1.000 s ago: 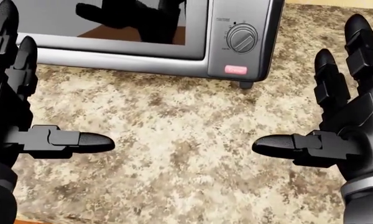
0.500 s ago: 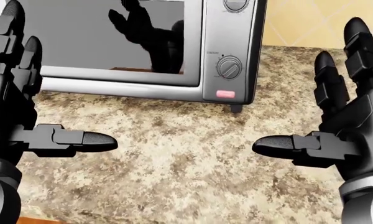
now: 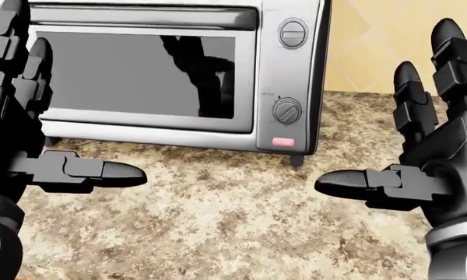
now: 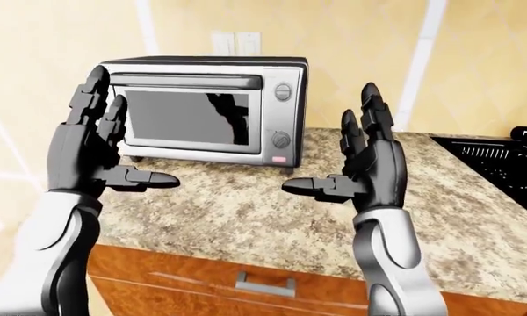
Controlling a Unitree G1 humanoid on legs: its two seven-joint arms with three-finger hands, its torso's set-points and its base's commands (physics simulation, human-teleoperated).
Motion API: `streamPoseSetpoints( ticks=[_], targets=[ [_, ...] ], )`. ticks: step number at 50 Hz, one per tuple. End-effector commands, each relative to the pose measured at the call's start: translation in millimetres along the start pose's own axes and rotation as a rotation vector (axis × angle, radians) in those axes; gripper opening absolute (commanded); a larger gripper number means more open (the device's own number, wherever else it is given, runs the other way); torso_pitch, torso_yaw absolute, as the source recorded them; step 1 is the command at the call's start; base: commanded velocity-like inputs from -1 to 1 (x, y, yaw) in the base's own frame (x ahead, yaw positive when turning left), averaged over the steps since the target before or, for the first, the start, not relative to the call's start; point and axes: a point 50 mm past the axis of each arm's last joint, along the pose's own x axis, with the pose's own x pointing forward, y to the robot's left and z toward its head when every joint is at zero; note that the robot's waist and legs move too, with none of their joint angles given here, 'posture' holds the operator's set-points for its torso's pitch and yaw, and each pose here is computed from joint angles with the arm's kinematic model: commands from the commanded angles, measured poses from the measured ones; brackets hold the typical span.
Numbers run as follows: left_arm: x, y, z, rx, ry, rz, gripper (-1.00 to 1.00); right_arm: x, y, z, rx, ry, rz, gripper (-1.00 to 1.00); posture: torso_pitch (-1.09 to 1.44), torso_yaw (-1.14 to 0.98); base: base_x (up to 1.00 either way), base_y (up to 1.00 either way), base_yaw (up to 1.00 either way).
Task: Open the toaster oven door.
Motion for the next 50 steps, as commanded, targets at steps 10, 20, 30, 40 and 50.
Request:
streamPoseSetpoints(
  ticks=[10, 20, 30, 40, 50],
  targets=[
    [13.2, -4.5, 31.8, 0.177, -0.089, 0.006, 1.0, 1.1, 0.1, 10.6, 0.0, -0.07, 0.011, 1.0, -0.54, 0.0, 0.0, 0.0, 0.0],
    [38.8, -15.1, 50.9, 0.412, -0.132, -0.003, 1.0, 1.4, -2.5, 13.6, -0.001, -0.077, 0.004, 1.0, -0.54, 0.0, 0.0, 0.0, 0.0],
    [54.9, -23.9, 49.1, 0.648, -0.157, -0.015, 1.0, 0.2, -2.8, 13.8, -0.001, -0.077, 0.003, 1.0, -0.54, 0.0, 0.0, 0.0, 0.0],
    [67.6, -30.3, 38.6, 0.833, -0.17, -0.014, 1.0, -0.4, -3.3, 12.3, 0.0, -0.077, 0.0, 1.0, -0.54, 0.0, 0.0, 0.0, 0.0],
    [80.1, -36.2, 24.2, 0.994, -0.16, -0.046, 1.0, -1.8, -2.8, 11.0, -0.004, -0.08, -0.002, 1.0, -0.54, 0.0, 0.0, 0.0, 0.0]
  ],
)
